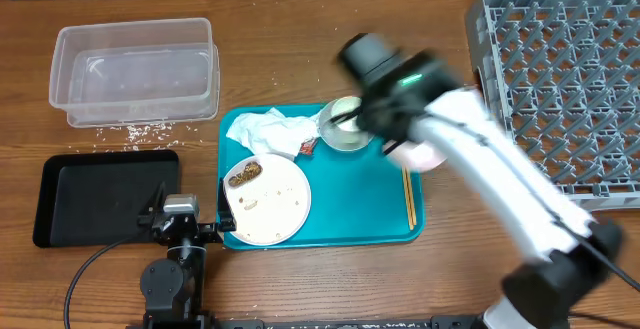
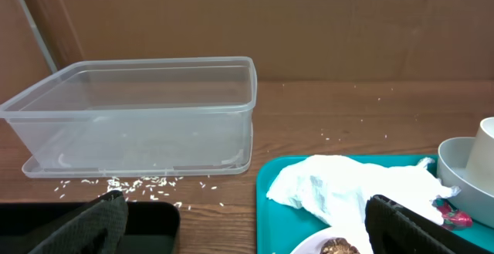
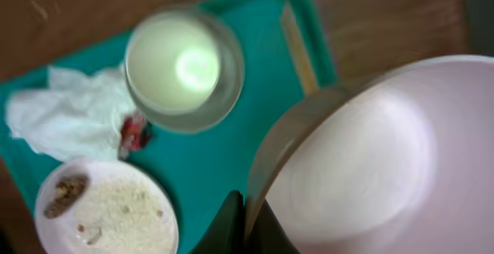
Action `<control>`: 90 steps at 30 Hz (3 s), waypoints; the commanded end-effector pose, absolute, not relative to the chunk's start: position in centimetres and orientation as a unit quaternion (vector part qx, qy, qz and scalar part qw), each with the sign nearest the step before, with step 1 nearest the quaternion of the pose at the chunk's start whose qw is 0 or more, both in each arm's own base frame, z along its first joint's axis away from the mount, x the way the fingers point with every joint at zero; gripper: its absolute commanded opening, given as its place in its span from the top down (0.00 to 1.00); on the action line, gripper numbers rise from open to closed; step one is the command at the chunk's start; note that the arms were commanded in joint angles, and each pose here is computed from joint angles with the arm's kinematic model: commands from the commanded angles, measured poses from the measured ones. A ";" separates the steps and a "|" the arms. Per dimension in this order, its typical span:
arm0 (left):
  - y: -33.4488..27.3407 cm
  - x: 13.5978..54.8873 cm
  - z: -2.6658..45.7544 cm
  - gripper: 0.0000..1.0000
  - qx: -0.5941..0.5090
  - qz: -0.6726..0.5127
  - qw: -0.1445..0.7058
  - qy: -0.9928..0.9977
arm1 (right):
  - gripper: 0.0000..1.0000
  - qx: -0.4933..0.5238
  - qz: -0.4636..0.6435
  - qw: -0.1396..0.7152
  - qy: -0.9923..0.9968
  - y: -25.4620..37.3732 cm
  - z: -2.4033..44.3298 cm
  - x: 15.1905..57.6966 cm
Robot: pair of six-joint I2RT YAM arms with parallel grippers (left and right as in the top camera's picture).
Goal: Sort waste into correct bins and load items into the dishwasher
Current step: 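Lift the small white plate and carry it right to the dish rack, then lower the plate into the dish rack and open the right gripper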
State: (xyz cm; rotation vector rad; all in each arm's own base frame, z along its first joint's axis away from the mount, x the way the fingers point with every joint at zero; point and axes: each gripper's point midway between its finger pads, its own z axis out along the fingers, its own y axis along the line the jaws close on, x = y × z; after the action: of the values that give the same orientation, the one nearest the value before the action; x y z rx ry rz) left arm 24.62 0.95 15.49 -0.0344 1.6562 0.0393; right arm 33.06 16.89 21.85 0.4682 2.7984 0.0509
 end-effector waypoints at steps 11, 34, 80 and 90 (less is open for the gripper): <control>0.9 24.6 15.6 0.00 -0.017 0.014 0.679 0.734 | 0.96 0.239 0.034 0.357 0.902 -6.1 35.6 36.1; 0.9 24.6 15.6 0.00 -0.017 0.014 0.679 0.734 | 0.96 0.253 0.302 0.513 0.762 -32.8 30.3 40.3; 0.9 24.6 15.6 0.00 -0.017 0.014 0.679 0.734 | 0.92 0.340 0.349 0.447 0.750 -38.9 15.7 39.7; 0.9 24.6 15.6 0.00 -0.017 0.014 0.679 0.734 | 0.68 0.418 0.263 0.414 0.765 -40.9 16.5 36.5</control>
State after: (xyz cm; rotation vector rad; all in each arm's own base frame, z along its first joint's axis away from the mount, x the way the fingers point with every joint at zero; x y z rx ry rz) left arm 24.62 0.95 15.51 -0.0344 1.6558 0.0393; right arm 38.56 -39.04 15.48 0.9519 1.8714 0.8677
